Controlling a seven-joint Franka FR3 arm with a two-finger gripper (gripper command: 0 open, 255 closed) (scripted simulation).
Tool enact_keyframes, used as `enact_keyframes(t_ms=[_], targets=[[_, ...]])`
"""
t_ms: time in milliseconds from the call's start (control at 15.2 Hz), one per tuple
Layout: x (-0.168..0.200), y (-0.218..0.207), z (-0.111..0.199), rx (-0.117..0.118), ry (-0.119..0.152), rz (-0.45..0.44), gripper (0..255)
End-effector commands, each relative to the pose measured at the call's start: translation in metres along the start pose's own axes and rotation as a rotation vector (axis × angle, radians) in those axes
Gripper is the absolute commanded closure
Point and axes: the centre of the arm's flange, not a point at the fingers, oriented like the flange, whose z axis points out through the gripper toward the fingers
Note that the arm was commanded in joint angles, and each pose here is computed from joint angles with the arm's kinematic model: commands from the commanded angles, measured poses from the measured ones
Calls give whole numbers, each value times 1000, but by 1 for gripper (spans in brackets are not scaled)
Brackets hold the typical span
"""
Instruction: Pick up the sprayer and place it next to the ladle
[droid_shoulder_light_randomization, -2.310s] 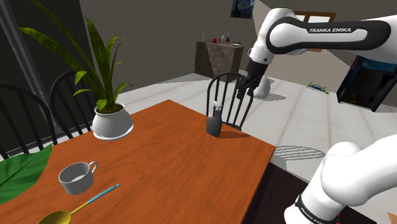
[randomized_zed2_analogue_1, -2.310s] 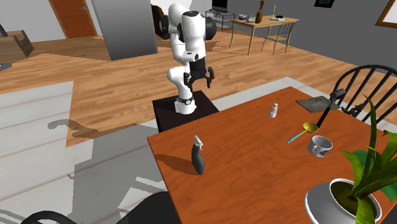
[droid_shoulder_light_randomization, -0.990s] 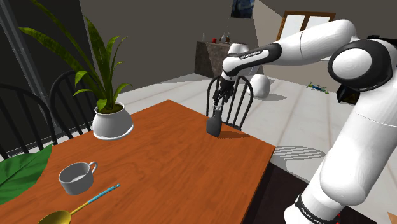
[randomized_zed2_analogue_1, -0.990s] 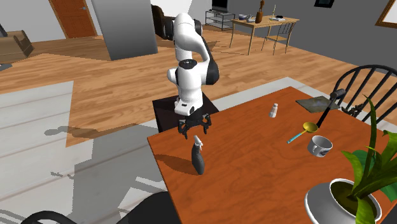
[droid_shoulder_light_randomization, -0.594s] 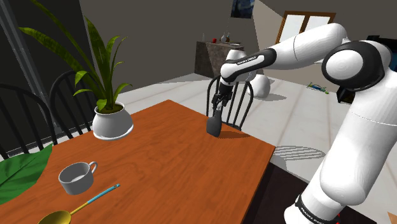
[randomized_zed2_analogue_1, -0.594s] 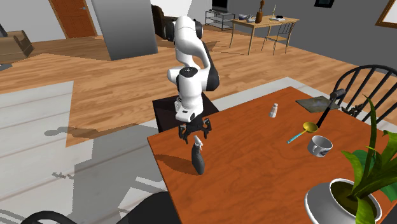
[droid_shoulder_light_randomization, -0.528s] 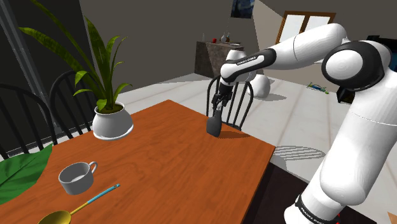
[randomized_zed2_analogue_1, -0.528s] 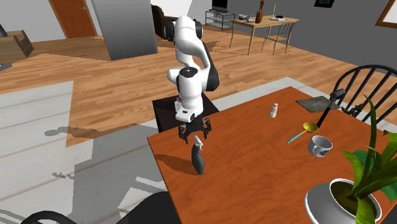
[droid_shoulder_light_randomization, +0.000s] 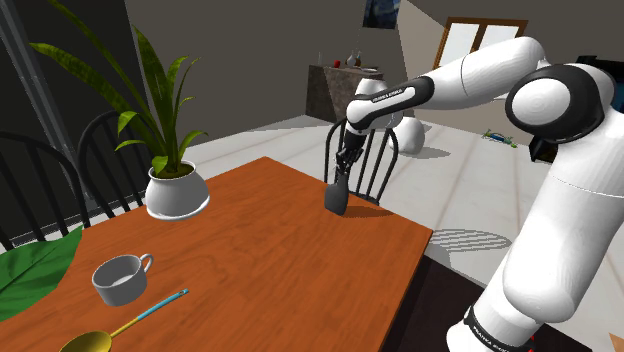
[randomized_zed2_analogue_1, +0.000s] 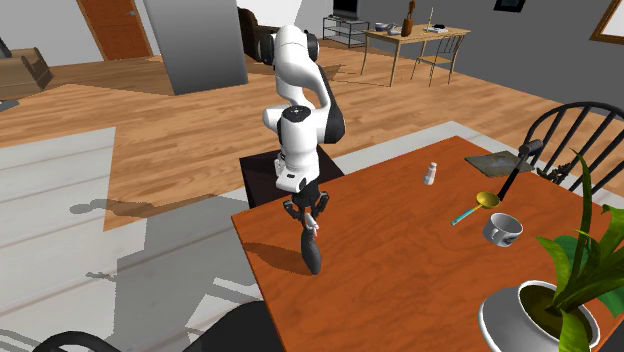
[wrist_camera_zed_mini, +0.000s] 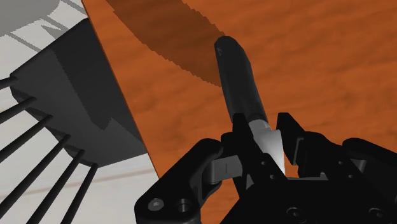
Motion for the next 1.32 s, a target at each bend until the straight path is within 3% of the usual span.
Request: enact_keyframes(t_ms=[0, 396, 1254], targets=[[0, 0, 0, 0, 0, 0, 255], [0, 0, 0, 0, 0, 0, 255], [8, -3, -68, 0, 0, 0, 255]])
